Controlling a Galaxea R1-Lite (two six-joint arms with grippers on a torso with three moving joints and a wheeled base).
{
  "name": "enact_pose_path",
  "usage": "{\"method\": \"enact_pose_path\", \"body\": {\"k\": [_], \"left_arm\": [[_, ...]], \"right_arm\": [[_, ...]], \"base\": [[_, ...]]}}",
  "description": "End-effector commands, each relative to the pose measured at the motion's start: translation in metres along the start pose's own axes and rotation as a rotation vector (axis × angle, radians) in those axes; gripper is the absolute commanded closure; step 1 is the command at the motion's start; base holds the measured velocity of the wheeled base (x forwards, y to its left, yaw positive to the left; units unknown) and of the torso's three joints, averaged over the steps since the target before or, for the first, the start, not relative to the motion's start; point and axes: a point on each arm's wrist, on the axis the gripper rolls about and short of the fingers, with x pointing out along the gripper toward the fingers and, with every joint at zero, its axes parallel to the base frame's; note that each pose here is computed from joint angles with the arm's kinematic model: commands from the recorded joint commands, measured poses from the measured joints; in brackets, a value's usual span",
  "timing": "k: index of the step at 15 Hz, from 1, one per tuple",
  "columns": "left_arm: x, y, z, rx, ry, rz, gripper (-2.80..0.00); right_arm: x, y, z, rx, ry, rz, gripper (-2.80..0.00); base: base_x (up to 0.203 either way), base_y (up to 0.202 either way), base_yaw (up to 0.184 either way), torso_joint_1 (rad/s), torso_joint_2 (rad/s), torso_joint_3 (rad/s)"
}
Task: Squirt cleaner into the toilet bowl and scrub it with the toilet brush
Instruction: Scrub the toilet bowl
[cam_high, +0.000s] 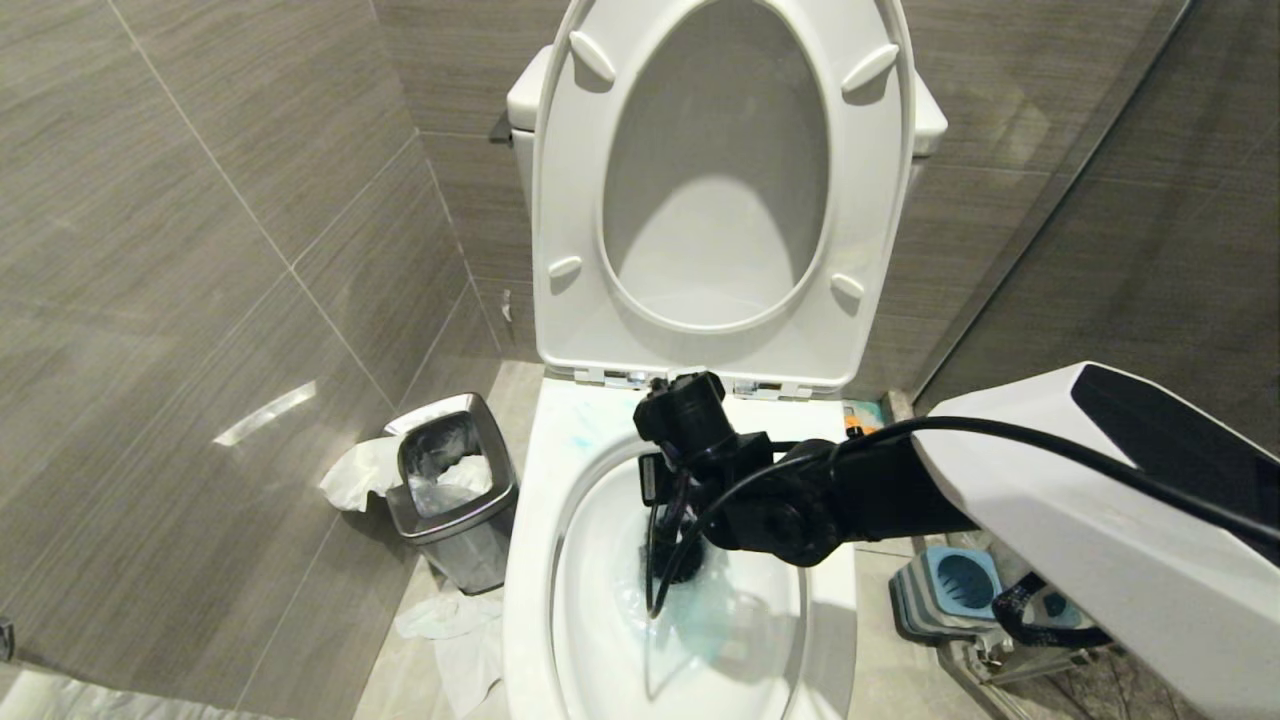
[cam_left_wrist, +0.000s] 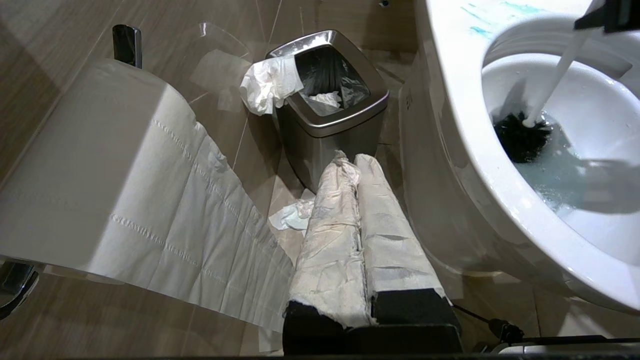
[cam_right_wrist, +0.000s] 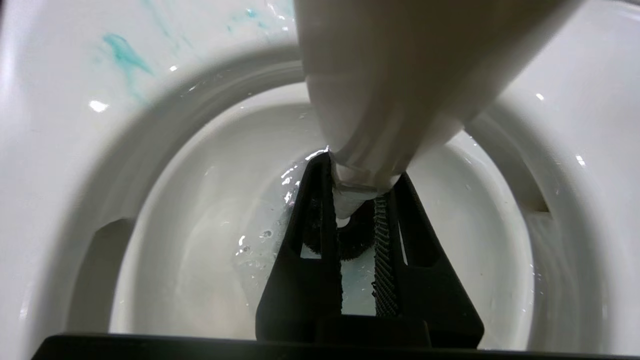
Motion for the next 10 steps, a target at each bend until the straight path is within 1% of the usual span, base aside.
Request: {"method": "enact_pose_path", "body": {"k": [1, 4, 6, 7, 8, 10], "left_arm": [[0.0, 0.0, -0.001, 0.001, 0.005, 0.0, 0.0], [0.0, 0.0, -0.001, 0.001, 0.005, 0.0, 0.0], [0.0, 0.0, -0.001, 0.0, 0.005, 0.0, 0.0], [0.0, 0.0, -0.001, 0.0, 0.005, 0.0, 0.0], [0.0, 0.0, -0.001, 0.0, 0.005, 0.0, 0.0], [0.0, 0.0, -0.001, 0.0, 0.005, 0.0, 0.0]], "right_arm": [[-0.043, -0.004, 0.04, 0.048, -0.081, 0.04, 0.0], [-0.104, -0.021, 0.08, 0.075, -0.127, 0.067, 0.0], [-0.133, -0.034, 0.093, 0.071, -0.119, 0.057, 0.0], [-0.138, -0.039, 0.097, 0.073, -0.126, 0.028, 0.0], [-0.14, -0.043, 0.102, 0.081, -0.138, 0.019, 0.0], [-0.14, -0.045, 0.1, 0.066, -0.108, 0.008, 0.0]], "base": [[0.0, 0.0, 0.0, 0.0, 0.0, 0.0], [0.0, 0.0, 0.0, 0.0, 0.0, 0.0], [0.0, 0.0, 0.0, 0.0, 0.0, 0.0], [0.0, 0.0, 0.0, 0.0, 0.0, 0.0], [0.0, 0.0, 0.0, 0.0, 0.0, 0.0], [0.0, 0.0, 0.0, 0.0, 0.0, 0.0]]}}
